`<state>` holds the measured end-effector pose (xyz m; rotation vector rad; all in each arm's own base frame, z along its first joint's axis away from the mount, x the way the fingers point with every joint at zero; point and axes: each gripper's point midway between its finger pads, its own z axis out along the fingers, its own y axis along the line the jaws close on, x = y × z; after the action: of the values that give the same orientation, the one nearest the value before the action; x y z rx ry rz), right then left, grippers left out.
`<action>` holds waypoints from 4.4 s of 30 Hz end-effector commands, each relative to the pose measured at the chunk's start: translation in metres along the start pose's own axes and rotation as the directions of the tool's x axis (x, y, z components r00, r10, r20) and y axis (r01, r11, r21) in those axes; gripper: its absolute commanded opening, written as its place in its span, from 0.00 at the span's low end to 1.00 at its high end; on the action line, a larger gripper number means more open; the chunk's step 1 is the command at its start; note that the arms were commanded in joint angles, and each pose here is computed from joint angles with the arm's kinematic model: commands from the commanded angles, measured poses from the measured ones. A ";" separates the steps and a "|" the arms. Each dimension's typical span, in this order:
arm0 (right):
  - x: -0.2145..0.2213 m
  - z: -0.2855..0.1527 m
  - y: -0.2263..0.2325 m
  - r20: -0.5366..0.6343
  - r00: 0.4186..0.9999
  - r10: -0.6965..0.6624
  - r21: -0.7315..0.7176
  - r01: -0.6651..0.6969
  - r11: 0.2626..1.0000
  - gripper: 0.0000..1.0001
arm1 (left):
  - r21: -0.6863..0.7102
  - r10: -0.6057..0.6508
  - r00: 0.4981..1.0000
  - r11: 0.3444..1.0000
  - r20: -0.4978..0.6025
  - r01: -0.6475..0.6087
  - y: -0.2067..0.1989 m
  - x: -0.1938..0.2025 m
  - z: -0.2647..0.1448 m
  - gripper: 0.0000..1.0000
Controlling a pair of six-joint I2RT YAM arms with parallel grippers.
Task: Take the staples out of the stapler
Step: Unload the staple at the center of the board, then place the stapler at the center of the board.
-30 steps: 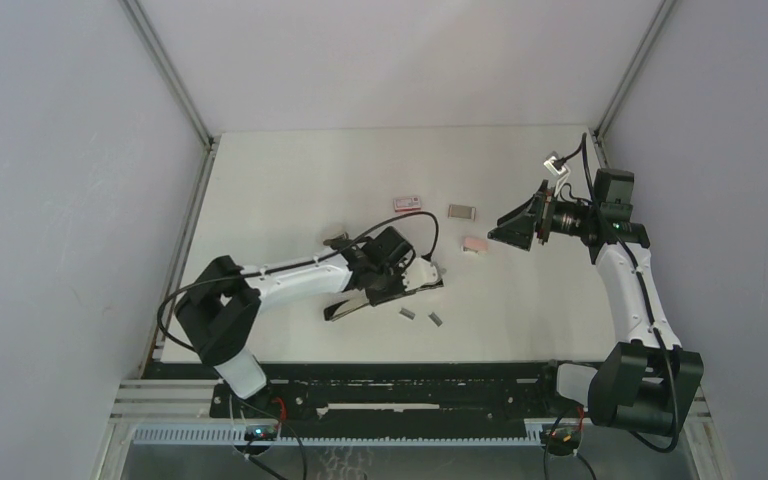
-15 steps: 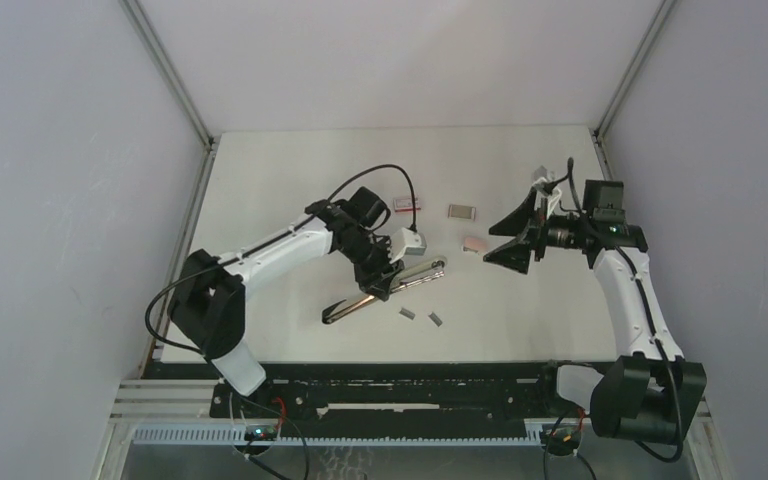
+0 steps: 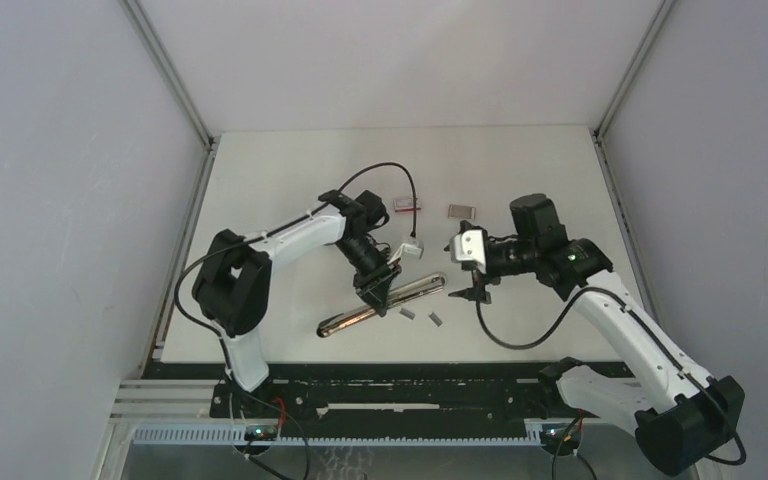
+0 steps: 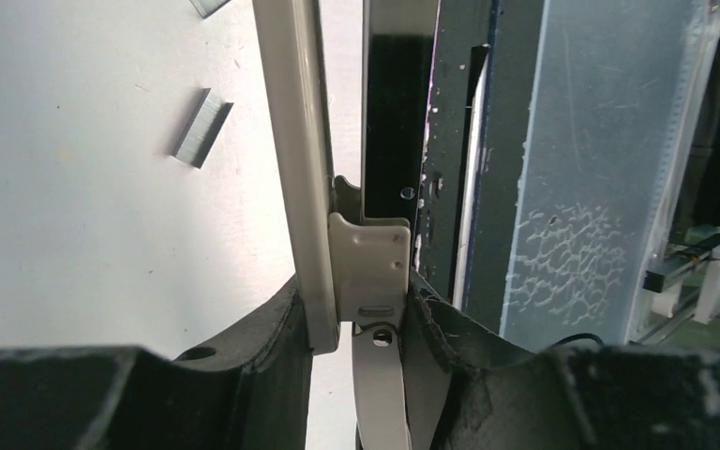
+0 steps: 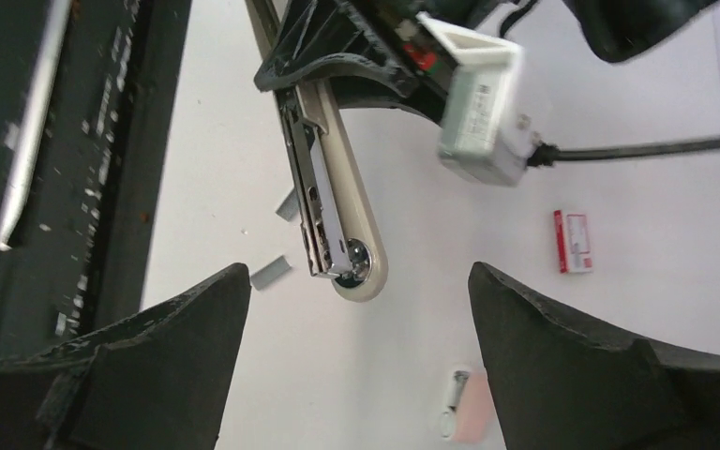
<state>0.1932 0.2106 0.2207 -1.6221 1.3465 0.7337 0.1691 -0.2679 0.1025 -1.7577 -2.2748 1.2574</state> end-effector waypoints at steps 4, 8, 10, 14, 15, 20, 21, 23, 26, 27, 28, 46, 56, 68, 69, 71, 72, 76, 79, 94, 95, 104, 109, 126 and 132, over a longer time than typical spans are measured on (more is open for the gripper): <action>0.011 0.028 -0.009 -0.207 0.925 -0.317 0.001 0.324 0.946 0.83 | 0.145 0.024 0.995 0.989 0.092 -0.037 -0.028 -0.025 -0.015 0.00; 0.016 0.051 -0.004 -0.257 0.898 -0.357 -0.044 0.358 0.933 0.79 | 0.159 0.008 0.996 0.987 0.090 -0.022 -0.026 -0.023 -0.014 0.00; 0.017 0.063 -0.002 -0.275 0.891 -0.362 -0.053 0.362 0.931 0.77 | 0.165 0.002 0.996 0.986 0.087 -0.017 -0.026 -0.023 -0.014 0.00; 0.022 0.083 0.001 -0.322 0.860 -0.395 -0.067 0.395 0.916 0.74 | 0.180 -0.006 0.996 0.984 0.089 -0.010 -0.026 -0.023 -0.013 0.00; 0.023 0.088 0.003 -0.329 0.854 -0.403 -0.071 0.403 0.912 0.73 | 0.182 -0.006 0.996 0.983 0.090 -0.010 -0.026 -0.023 -0.013 0.00; 0.030 0.107 0.012 -0.360 0.829 -0.429 -0.089 0.427 0.900 0.65 | 0.200 -0.015 0.995 0.980 0.094 -0.005 -0.027 -0.023 -0.014 0.00; 0.030 0.110 0.015 -0.360 0.827 -0.432 -0.095 0.428 0.899 0.63 | 0.203 -0.018 0.995 0.979 0.095 -0.002 -0.026 -0.023 -0.014 0.00; 0.029 0.114 0.018 -0.358 0.827 -0.434 -0.091 0.431 0.898 0.59 | 0.208 -0.022 0.995 0.978 0.098 0.001 -0.026 -0.023 -0.015 0.00; 0.025 0.120 0.023 -0.337 0.838 -0.429 -0.085 0.427 0.900 0.52 | 0.216 -0.032 0.995 0.976 0.099 0.010 -0.024 -0.022 -0.015 0.00; 0.023 0.121 0.024 -0.331 0.844 -0.423 -0.079 0.422 0.903 0.51 | 0.219 -0.033 0.995 0.976 0.097 0.011 -0.024 -0.022 -0.014 0.00; 0.022 0.123 0.024 -0.328 0.846 -0.419 -0.075 0.419 0.905 0.50 | 0.222 -0.036 0.995 0.975 0.094 0.014 -0.024 -0.022 -0.014 0.00; 0.042 0.142 0.020 -0.404 0.812 -0.420 -0.050 0.439 0.897 0.48 | 0.245 -0.031 0.995 0.969 0.094 0.007 -0.029 -0.021 -0.015 0.00; 0.037 0.137 0.024 -0.369 0.817 -0.442 -0.068 0.451 0.890 0.15 | 0.234 -0.019 0.994 0.972 0.104 -0.006 -0.029 -0.023 -0.020 0.15; 0.023 0.124 0.018 -0.324 0.846 -0.423 -0.030 0.438 0.899 0.04 | 0.094 0.010 0.981 0.995 0.192 -0.028 -0.015 -0.030 -0.059 1.00; 0.023 0.123 0.017 -0.323 0.849 -0.419 -0.026 0.435 0.900 0.03 | 0.078 0.019 0.979 0.996 0.203 -0.035 -0.016 -0.031 -0.064 1.00; 0.021 0.119 0.013 -0.319 0.854 -0.410 -0.012 0.429 0.903 0.03 | 0.026 0.016 0.969 0.999 0.246 -0.023 -0.009 -0.031 -0.083 1.00; 0.022 0.117 0.010 -0.318 0.858 -0.404 -0.004 0.424 0.906 0.03 | -0.002 0.017 0.963 1.000 0.268 -0.017 -0.007 -0.031 -0.092 1.00; 0.019 0.108 -0.002 -0.304 0.879 -0.367 0.033 0.395 0.918 0.03 | -0.130 0.020 0.938 0.991 0.345 0.026 0.007 -0.029 -0.128 1.00; 0.019 0.100 -0.016 -0.298 0.895 -0.331 0.066 0.365 0.929 0.03 | -0.222 0.016 0.915 0.972 0.402 0.080 0.018 -0.022 -0.154 1.00; 0.038 0.067 -0.130 -0.297 0.933 -0.201 0.253 0.280 0.926 0.04 | -0.358 -0.022 0.873 0.907 0.487 0.223 0.030 0.045 -0.177 1.00; 0.038 0.066 -0.140 -0.298 0.933 -0.200 0.262 0.281 0.923 0.04 | -0.359 -0.025 0.875 0.906 0.484 0.225 0.030 0.048 -0.175 1.00; 0.072 0.064 -0.228 -0.381 0.913 -0.148 0.293 0.271 0.917 0.04 | -0.395 0.010 0.903 0.901 0.430 0.178 0.016 0.067 -0.163 1.00; 0.096 0.073 -0.263 -0.409 0.903 -0.132 0.267 0.257 0.929 0.04 | -0.408 0.001 0.912 0.895 0.409 0.182 0.014 0.075 -0.160 1.00; 0.160 0.110 -0.336 -0.377 0.910 -0.174 0.239 0.276 0.931 0.04 | -0.402 -0.069 0.923 0.886 0.378 0.231 0.013 0.090 -0.156 1.00; 0.175 0.114 -0.346 -0.358 0.913 -0.196 0.232 0.290 0.928 0.05 | -0.385 -0.090 0.924 0.891 0.371 0.242 0.018 0.093 -0.152 1.00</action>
<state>0.5477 0.2299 0.0514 -1.7442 1.5781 0.1654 0.2189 -0.1057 0.1598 -1.5039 -3.0305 1.1735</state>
